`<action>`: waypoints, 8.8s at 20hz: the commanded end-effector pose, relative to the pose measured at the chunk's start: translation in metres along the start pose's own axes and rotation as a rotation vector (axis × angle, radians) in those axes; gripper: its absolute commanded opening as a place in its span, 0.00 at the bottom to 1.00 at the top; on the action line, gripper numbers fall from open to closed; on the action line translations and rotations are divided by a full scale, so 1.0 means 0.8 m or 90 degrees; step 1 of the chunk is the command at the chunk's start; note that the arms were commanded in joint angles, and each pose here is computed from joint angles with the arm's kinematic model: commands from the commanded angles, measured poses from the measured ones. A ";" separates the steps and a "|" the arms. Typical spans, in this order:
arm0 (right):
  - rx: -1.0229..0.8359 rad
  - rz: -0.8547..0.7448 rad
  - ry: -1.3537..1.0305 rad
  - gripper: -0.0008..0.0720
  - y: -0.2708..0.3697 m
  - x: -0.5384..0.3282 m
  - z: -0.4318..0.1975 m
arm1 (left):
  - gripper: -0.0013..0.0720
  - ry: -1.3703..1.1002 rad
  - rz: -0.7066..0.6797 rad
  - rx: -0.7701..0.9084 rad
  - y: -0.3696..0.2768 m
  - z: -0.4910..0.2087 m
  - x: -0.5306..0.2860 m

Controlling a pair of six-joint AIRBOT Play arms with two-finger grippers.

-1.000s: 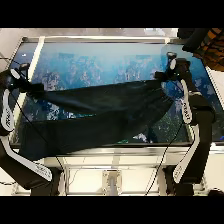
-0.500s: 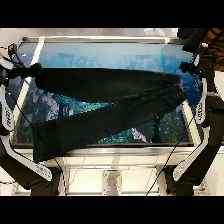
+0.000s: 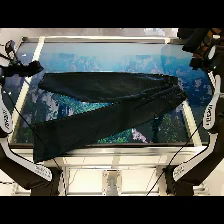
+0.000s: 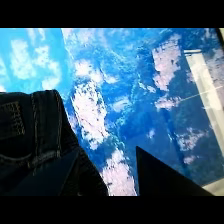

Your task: Fold the clothes and pants, and hang the long-sleeved shirts on hangers.

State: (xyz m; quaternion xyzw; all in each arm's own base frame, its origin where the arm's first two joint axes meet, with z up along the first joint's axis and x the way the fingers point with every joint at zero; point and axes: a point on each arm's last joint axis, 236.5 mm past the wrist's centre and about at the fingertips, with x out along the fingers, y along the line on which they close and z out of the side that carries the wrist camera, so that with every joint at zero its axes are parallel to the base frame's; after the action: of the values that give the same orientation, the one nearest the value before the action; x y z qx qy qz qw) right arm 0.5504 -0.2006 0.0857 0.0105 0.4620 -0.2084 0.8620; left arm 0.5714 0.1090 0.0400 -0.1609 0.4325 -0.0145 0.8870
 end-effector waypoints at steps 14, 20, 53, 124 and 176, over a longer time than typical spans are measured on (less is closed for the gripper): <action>-0.074 0.163 0.192 0.36 0.075 -0.002 -0.113 | 0.62 0.151 0.064 -0.054 0.058 -0.089 0.065; -0.078 0.206 0.196 0.36 0.093 -0.008 -0.115 | 0.72 0.140 0.076 -0.078 0.070 -0.097 0.104; -0.199 0.251 0.200 0.34 0.175 -0.034 -0.131 | 0.61 0.476 0.213 -0.071 0.094 -0.185 -0.066; -0.194 0.249 0.153 0.43 0.175 0.068 -0.219 | 0.69 0.304 0.244 -0.051 0.167 -0.270 -0.213; -0.162 0.296 0.429 0.03 0.128 -0.123 -0.422 | 0.69 0.363 0.136 0.039 0.133 -0.320 -0.193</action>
State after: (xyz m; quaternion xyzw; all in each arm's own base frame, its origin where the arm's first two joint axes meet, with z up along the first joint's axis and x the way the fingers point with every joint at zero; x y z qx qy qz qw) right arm 0.3155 0.0079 -0.0601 0.1148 0.6750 0.0657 0.7259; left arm 0.2629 0.1658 -0.0213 -0.0760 0.6819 0.0216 0.7272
